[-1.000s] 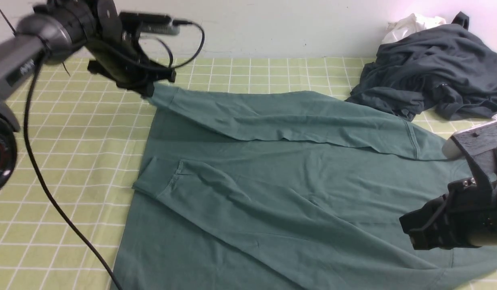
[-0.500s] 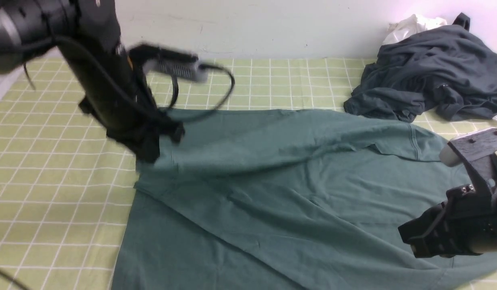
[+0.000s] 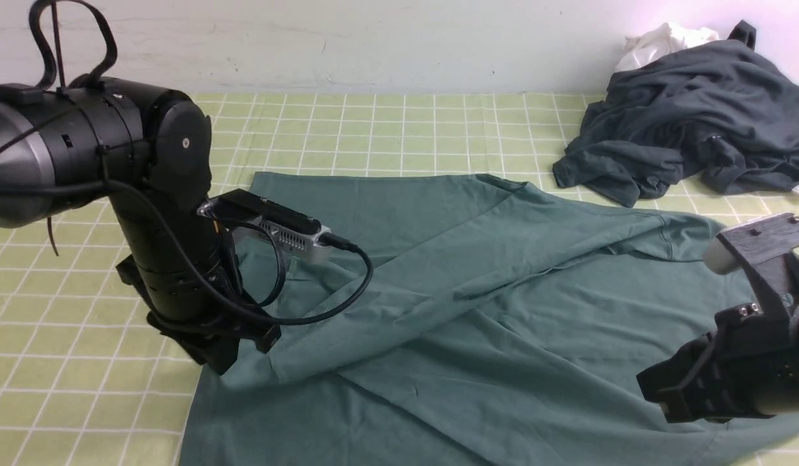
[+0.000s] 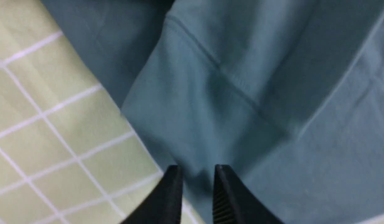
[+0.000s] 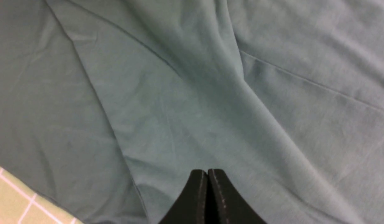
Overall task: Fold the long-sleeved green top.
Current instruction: Use the left arm to drag and drop the cuff onto the cuff closest to the left arm, then use both arms simultaneously to clamp the lower edge of the clothing fabric
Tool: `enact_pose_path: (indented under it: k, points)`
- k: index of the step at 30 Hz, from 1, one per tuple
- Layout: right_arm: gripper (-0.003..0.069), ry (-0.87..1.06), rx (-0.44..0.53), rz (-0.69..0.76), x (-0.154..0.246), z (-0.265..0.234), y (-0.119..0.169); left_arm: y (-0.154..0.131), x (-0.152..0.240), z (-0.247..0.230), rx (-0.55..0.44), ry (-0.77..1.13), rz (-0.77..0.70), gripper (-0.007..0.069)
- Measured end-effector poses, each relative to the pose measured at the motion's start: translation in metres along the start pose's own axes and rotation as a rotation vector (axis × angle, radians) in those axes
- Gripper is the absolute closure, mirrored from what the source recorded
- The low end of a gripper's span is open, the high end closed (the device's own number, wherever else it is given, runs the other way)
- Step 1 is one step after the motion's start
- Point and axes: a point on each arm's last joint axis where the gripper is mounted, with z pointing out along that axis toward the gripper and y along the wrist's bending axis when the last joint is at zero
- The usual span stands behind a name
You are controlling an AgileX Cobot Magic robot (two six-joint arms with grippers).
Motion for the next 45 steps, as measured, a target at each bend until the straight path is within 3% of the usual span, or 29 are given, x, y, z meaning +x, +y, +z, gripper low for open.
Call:
enact_pose_path:
  k: [2, 7, 11, 13, 17, 19, 22, 25, 27, 30, 32, 39, 42, 45]
  points:
    - [0.067, 0.004, -0.007, -0.001, 0.0, 0.0, 0.001, -0.003, 0.014, -0.008, 0.001, 0.006, 0.002, 0.0347]
    - [0.067, 0.0, -0.018, 0.009, 0.0, 0.0, 0.002, -0.025, 0.063, -0.016, 0.0, 0.0, 0.116, 0.0241]
    - [0.067, 0.002, -0.031, 0.011, 0.0, 0.0, 0.003, -0.048, 0.093, 0.0, 0.004, -0.001, 0.375, 0.0229]
    - [0.0669, 0.007, -0.052, -0.003, 0.001, 0.0, 0.005, -0.061, 0.113, 0.026, 0.009, 0.002, 0.612, 0.0228]
    - [0.0669, -0.005, -0.083, -0.012, 0.0, 0.0, 0.008, -0.064, 0.126, 0.058, -0.003, -0.024, 0.797, 0.0227]
    - [0.0669, -0.008, -0.094, -0.018, -0.001, 0.0, 0.009, -0.063, 0.128, 0.067, -0.011, -0.026, 0.818, 0.0227]
    - [0.0669, -0.017, -0.116, -0.024, -0.001, -0.001, 0.011, -0.062, 0.127, 0.083, -0.037, -0.045, 0.829, 0.0251]
    - [0.0669, -0.025, -0.126, -0.029, -0.002, -0.001, 0.011, -0.062, 0.126, 0.085, -0.033, -0.031, 0.824, 0.033]
    - [0.0669, -0.028, -0.131, -0.035, -0.002, -0.001, 0.012, -0.063, 0.125, 0.085, -0.031, -0.027, 0.824, 0.0389]
    - [0.0669, -0.032, -0.143, -0.068, -0.002, -0.002, 0.014, -0.063, 0.12, 0.082, -0.04, -0.04, 0.818, 0.0563]
    - [0.0669, -0.051, -0.153, -0.119, -0.002, -0.007, 0.016, -0.063, 0.118, 0.075, -0.039, -0.034, 0.804, 0.0604]
    - [0.0669, -0.319, -0.165, -0.34, -0.009, -0.047, 0.035, -0.062, 0.114, 0.028, -0.087, -0.152, 0.735, 0.062]
    - [0.0669, -0.39, -0.132, -0.468, -0.009, -0.059, 0.04, -0.062, 0.119, 0.02, -0.092, -0.177, 0.712, 0.062]
    - [0.0656, -0.33, -0.047, -0.651, -0.003, -0.058, 0.034, -0.061, 0.121, 0.018, -0.093, -0.179, 0.692, 0.062]
